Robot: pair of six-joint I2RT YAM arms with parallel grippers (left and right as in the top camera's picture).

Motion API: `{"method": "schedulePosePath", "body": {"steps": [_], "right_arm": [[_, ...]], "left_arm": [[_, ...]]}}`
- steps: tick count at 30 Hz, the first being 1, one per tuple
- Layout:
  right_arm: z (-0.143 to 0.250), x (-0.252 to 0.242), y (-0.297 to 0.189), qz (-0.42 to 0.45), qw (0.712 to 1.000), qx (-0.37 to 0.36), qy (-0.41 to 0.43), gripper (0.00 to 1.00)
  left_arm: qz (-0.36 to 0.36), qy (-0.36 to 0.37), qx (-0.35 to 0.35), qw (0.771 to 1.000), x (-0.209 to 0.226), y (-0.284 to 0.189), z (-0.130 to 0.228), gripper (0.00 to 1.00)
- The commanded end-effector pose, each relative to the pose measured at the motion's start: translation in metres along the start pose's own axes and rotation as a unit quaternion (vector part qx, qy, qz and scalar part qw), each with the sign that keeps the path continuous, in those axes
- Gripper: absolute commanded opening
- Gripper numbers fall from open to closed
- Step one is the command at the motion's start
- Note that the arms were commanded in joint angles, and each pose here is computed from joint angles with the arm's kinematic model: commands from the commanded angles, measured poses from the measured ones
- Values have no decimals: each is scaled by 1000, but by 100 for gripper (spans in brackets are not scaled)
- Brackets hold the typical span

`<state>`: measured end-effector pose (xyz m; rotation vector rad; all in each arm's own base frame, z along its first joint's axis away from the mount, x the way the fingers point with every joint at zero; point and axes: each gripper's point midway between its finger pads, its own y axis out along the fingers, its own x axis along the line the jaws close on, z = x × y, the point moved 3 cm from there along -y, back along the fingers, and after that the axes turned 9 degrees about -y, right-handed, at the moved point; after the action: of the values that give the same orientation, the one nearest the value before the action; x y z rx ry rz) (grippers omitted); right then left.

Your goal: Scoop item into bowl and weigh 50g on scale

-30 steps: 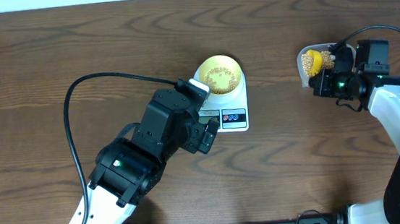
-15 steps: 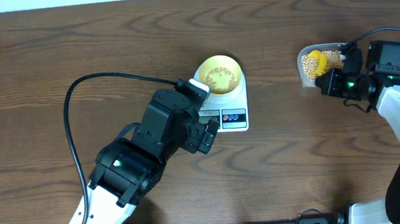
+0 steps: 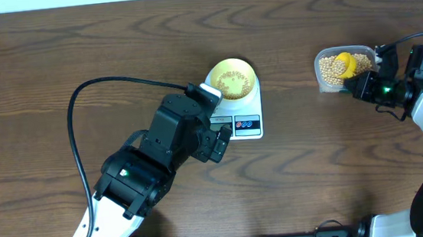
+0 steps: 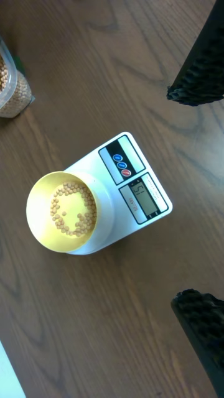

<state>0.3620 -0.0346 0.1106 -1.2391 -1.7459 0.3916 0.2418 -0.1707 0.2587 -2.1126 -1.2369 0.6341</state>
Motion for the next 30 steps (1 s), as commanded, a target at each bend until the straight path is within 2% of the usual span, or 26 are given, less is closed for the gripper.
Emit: {"method": "schedulePosePath", "body": {"steps": [1,15,20,30], "right_arm": [[-4,5,1,-26,1000,-8,2,1],[-15,11,-5,-71,997,-35,-6,1],[-23,23,-8,-112,992,-55,-26,1],[-38,32,-7,-125,989,-77,-6,1]], "left_arm": [[2,7,5,1000,0,1,1,97],[2,7,5,1000,0,1,1,97],[2,7,5,1000,0,1,1,97],[2,7,5,1000,0,1,1,97]]}}
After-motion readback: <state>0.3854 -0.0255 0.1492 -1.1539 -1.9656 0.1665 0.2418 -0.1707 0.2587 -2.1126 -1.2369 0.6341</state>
